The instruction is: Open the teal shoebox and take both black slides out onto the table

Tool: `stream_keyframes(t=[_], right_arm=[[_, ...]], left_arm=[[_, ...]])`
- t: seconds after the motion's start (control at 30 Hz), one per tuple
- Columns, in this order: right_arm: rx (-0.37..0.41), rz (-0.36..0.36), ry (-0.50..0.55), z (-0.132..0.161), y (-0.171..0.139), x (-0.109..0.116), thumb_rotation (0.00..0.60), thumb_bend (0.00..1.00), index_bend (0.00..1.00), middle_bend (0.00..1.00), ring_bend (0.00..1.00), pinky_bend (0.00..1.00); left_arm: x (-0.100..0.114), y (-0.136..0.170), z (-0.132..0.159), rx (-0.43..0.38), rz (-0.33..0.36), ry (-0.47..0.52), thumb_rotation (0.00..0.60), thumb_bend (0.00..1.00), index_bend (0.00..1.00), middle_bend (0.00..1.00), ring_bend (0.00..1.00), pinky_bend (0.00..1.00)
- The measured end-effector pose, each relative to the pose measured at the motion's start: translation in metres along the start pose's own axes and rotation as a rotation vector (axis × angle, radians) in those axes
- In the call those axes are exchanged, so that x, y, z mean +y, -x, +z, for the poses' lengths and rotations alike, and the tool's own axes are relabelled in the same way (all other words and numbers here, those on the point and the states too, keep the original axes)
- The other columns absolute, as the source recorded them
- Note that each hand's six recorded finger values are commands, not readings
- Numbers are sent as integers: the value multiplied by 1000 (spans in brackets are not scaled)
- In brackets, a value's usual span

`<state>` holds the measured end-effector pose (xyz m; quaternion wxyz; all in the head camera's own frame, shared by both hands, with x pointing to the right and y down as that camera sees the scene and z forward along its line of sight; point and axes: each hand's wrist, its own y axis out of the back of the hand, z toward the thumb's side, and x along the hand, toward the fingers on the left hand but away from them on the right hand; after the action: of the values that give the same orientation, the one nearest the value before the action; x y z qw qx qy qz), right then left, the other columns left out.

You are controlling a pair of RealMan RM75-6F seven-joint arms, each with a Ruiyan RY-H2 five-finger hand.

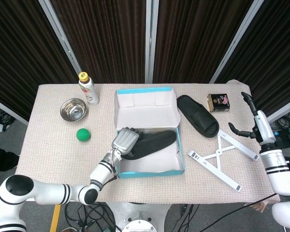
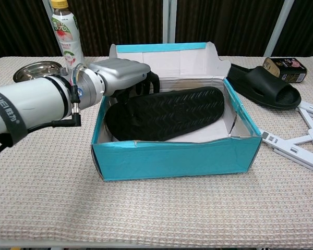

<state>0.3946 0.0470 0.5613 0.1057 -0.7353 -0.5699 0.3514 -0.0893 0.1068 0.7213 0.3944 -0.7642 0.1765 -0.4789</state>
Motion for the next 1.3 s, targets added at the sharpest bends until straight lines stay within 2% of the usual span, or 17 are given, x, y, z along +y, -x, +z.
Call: stream_keyframes(t=[0.03,0.1,0.2,0.3,0.67,0.77,0.93,1.13,1.3], right_arm=[[1,-2,0,0,0,0,600,212,0,0,0,0],[3,-6,-1,1,0,1,600,211,0,0,0,0],[4,-13,-2,2,0,3,600,212,0,0,0,0],[6,-22,2,3,-1,5,600,212,0,0,0,0],[19,-41,15,8,-4,10,600,212,0,0,0,0],[23,-43,17,9,-5,11,600,212,0,0,0,0],[32,-43,23,11,-5,12,600,212,0,0,0,0],[43,-44,22,15,-6,13,600,212,0,0,0,0],[52,-37,25,16,-8,12,600,212,0,0,0,0]], left_arm=[[0,0,0,-2,4,-4,600,22,443,508,423,435],[1,-1,1,-7,18,-14,600,80,537,621,539,546],[4,-1,2,-19,43,-21,600,164,585,684,608,638],[6,0,1,-36,69,-23,600,215,615,715,640,652],[28,7,-14,-99,188,-15,600,292,658,763,696,721],[37,14,-17,-114,232,-1,600,295,658,758,696,721],[66,31,-22,-136,347,21,600,297,658,753,695,721],[101,57,-53,-72,469,78,600,295,652,747,694,721],[109,91,-107,57,506,115,600,295,643,736,689,721]])
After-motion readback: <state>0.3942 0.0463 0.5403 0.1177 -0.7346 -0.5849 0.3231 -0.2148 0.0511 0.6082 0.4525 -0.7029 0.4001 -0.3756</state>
